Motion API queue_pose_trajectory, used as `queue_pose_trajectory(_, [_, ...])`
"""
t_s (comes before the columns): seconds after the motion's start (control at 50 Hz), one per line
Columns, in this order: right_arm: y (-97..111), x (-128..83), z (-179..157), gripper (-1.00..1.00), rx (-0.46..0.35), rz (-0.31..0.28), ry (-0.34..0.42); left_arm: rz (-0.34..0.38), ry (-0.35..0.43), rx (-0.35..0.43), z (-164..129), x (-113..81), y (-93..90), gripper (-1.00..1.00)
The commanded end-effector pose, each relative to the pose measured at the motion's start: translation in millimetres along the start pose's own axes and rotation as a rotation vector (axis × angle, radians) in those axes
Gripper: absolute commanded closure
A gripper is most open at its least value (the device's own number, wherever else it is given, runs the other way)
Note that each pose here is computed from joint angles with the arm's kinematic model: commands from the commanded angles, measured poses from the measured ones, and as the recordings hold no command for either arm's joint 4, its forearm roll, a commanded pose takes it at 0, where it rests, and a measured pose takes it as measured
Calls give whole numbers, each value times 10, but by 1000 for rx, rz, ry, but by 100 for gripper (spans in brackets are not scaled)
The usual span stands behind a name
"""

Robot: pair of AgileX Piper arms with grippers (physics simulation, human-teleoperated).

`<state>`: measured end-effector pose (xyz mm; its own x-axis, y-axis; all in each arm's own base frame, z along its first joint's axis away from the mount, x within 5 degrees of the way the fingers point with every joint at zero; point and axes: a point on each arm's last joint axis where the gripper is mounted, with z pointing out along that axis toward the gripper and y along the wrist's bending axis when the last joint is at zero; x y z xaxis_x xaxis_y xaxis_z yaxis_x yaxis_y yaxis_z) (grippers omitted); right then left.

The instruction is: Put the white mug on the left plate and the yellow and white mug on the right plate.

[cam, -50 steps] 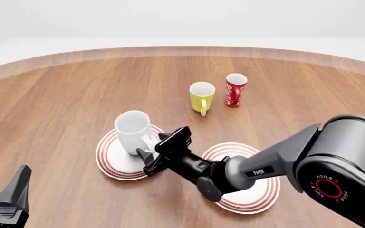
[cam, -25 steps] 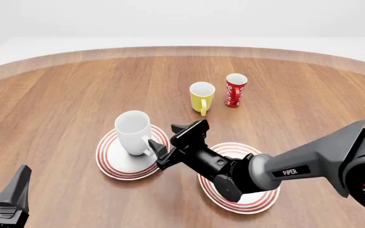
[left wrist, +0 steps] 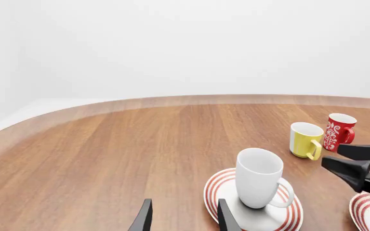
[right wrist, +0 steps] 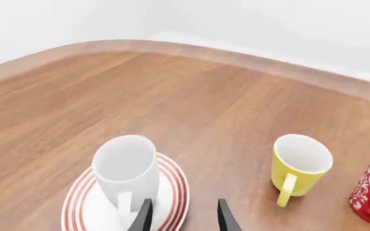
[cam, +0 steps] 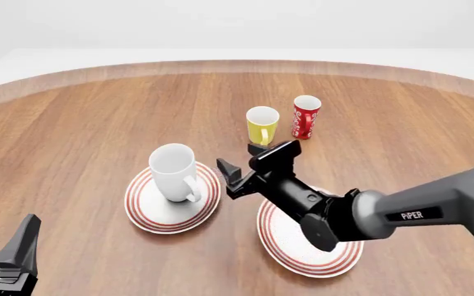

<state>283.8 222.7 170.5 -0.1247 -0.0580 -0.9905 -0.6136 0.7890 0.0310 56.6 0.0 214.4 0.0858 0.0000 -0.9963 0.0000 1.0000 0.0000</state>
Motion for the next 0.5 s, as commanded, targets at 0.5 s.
queue_pose_trajectory(0.5, [-763, -343, 83, -100, 203, -2, -12, 0, 0, 0, 0, 0, 0, -100])
